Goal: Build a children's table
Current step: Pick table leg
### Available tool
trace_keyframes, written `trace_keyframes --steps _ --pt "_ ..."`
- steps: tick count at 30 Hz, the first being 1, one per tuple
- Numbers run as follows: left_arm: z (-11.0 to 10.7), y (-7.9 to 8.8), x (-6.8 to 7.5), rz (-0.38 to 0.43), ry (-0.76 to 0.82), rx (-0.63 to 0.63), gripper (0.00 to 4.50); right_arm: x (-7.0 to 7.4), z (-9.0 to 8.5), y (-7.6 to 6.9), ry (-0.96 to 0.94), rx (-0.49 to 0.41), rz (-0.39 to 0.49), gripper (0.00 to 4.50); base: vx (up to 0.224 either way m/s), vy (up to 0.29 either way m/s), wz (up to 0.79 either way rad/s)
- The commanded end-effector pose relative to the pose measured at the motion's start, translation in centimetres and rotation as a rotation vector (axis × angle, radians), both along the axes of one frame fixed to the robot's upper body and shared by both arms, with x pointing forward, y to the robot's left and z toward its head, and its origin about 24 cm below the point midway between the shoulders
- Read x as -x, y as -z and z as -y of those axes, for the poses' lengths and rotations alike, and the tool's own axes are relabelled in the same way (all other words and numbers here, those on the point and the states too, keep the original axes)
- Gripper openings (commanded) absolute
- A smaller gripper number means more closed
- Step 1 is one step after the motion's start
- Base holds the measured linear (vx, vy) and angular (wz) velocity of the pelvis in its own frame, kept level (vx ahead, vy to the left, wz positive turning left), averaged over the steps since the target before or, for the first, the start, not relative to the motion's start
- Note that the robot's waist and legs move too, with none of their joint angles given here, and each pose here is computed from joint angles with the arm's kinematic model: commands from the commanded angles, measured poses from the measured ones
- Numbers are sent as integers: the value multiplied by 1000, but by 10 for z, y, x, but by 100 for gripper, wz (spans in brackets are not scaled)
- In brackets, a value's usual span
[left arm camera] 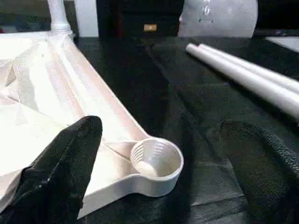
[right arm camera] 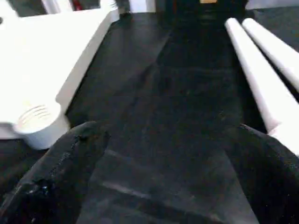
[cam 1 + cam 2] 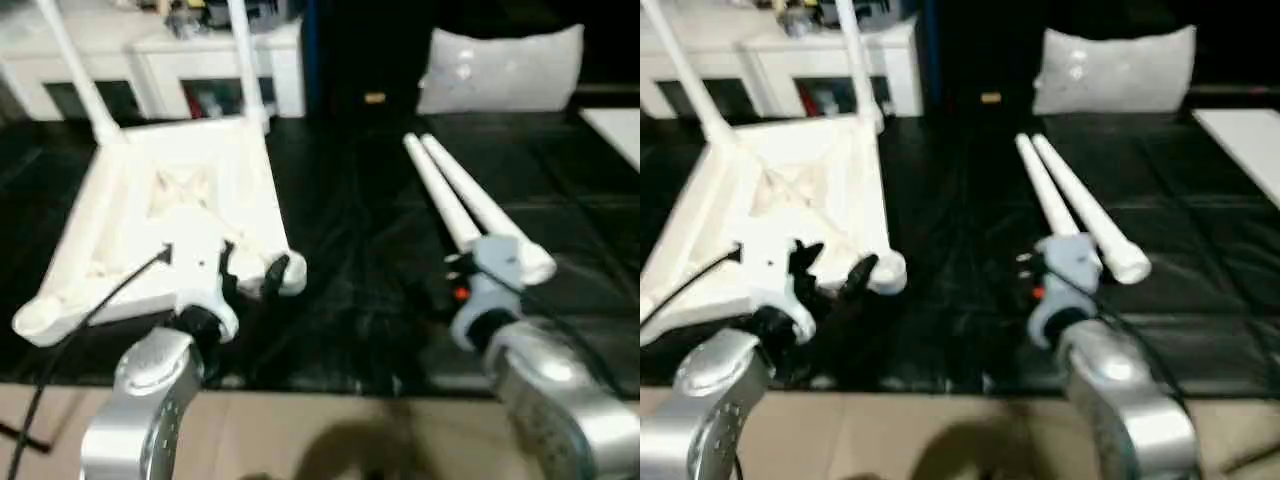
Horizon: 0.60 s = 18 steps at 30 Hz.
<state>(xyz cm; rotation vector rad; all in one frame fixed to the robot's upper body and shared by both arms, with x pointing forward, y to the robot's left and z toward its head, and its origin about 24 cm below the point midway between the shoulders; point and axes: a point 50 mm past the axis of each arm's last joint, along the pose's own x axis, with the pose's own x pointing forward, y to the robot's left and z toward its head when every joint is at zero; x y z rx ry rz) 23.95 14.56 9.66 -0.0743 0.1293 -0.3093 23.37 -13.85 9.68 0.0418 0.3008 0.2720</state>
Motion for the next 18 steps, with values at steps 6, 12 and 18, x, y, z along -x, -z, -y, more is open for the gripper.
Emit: trace_keyframes --steps 6,12,18 --pt "5 -1 3 9 10 6 444 -4 -3 -4 -44 25 14 450 -1 -21 1" --pt "9 0 5 5 31 12 444 -4 -5 -5 -64 32 20 450 72 17 -24" --pt "10 1 5 5 45 0 444 -6 -3 -6 -59 39 21 450 130 0 -9"
